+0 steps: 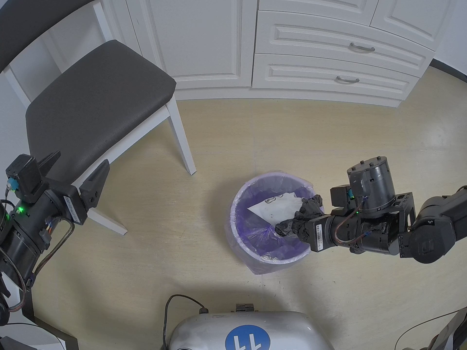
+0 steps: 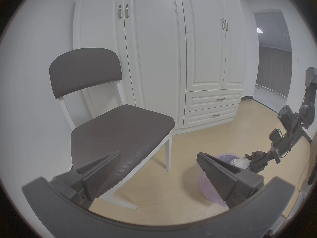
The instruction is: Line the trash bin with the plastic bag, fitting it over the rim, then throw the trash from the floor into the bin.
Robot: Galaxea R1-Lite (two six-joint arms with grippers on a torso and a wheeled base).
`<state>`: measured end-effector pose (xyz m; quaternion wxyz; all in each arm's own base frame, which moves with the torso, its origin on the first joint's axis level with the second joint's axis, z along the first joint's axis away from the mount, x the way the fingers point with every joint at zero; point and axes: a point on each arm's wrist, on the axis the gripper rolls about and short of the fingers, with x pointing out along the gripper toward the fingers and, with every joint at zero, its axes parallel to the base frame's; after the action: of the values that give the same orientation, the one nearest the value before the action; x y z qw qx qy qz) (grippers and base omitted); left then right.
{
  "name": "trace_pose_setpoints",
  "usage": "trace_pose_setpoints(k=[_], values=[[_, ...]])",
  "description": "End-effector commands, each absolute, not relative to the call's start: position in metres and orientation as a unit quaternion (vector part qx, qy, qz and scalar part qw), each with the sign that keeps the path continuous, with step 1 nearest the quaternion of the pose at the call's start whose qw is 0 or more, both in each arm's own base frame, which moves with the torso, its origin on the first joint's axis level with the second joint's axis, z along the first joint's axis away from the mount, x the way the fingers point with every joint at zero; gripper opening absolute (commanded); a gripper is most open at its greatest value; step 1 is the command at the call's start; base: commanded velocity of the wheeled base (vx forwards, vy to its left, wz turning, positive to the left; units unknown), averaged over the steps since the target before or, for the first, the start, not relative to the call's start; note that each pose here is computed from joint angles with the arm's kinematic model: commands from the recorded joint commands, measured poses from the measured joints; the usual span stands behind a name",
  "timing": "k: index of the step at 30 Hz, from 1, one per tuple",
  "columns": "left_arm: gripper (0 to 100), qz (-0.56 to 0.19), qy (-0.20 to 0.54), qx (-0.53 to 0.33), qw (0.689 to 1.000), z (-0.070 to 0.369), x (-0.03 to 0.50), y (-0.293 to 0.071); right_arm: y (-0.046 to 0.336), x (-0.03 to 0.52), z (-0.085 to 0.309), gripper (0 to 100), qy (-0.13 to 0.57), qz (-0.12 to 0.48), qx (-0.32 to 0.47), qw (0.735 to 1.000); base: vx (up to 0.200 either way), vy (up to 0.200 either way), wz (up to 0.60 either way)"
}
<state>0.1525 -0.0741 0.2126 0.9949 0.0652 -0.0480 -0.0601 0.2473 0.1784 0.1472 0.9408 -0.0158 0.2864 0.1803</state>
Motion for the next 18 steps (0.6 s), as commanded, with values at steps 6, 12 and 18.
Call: trace_pose_setpoints(k=[6, 12, 18], values=[[100, -0.059, -0.046, 0.067, 0.995, 0.211, 0.152, -0.074, 0.185, 0.257, 0.133, 0, 0.307, 0.175, -0.02, 0.935, 0.0, 0.0, 0.0], [100, -0.06, -0.047, 0.066, 0.995, 0.212, 0.152, -0.074, 0.187, 0.273, 0.116, 0, 0.331, 0.161, -0.016, 0.93, 0.0, 0.0, 0.0], [100, -0.06, -0.046, 0.067, 0.995, 0.211, 0.151, -0.073, 0.187, 0.279, 0.106, 0, 0.349, 0.165, -0.015, 0.922, 0.0, 0.0, 0.0]])
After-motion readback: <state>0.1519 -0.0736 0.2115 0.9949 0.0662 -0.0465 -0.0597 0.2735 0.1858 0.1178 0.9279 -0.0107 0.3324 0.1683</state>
